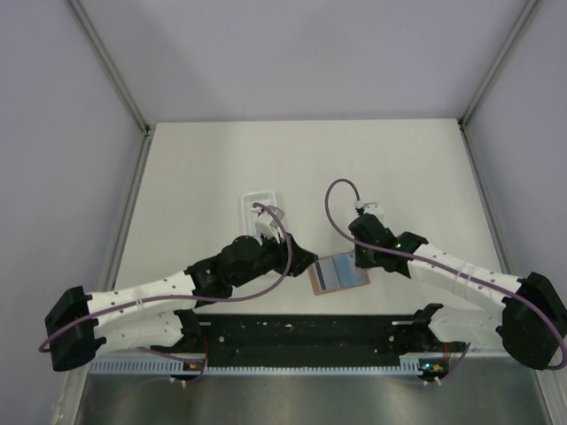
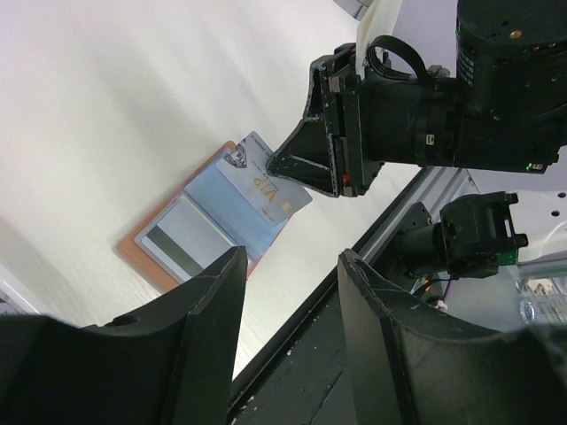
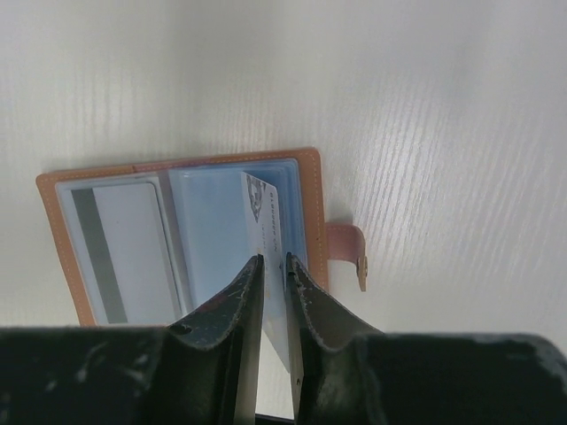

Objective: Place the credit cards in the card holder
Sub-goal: Insert the credit card into the card holder.

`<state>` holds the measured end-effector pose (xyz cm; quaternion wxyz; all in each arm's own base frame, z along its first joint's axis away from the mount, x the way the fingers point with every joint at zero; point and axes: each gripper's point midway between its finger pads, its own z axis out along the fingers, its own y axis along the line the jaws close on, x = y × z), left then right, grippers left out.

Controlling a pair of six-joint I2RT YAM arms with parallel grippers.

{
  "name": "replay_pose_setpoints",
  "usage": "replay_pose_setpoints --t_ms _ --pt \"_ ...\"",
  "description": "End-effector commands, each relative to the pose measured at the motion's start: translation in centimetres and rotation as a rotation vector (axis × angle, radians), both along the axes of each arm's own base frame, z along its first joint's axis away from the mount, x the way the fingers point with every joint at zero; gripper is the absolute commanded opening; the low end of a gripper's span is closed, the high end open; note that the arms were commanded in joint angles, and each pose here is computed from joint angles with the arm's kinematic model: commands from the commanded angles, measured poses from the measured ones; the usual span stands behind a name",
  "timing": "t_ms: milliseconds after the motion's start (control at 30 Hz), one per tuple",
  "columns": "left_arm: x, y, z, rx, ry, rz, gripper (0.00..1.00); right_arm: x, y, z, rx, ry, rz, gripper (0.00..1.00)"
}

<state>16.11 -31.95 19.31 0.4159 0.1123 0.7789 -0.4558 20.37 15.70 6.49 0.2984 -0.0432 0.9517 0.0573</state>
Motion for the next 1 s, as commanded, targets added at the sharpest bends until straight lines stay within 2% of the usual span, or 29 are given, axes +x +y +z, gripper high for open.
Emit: replay_pose_setpoints --t_ms 0,467,600,667,967 --pt "0.1 -0.2 1.6 -0.063 -0.027 0.009 0.52 0.3 1.1 0.2 0.048 -0.025 0.015 0.15" --pt "0.1 -0.1 1.6 -0.06 -0.026 0.012 0.51 -0.2 2.0 -0.5 0.071 0.007 0.059 0.13" --pt "0.2 -0.1 1.4 -0.054 -0.024 0.014 0.51 -0.1 2.0 -0.4 0.069 0.004 0.064 0.0" --pt "0.2 -0.2 1.1 -0.048 -0.022 0.014 0.51 -0.1 1.7 0.0 0.061 -0.005 0.059 0.0" --pt "-0.2 -1.0 -1.8 0.033 0.019 -0.016 0.5 0.0 -1.0 2.0 -0.069 -0.005 0.001 0.0"
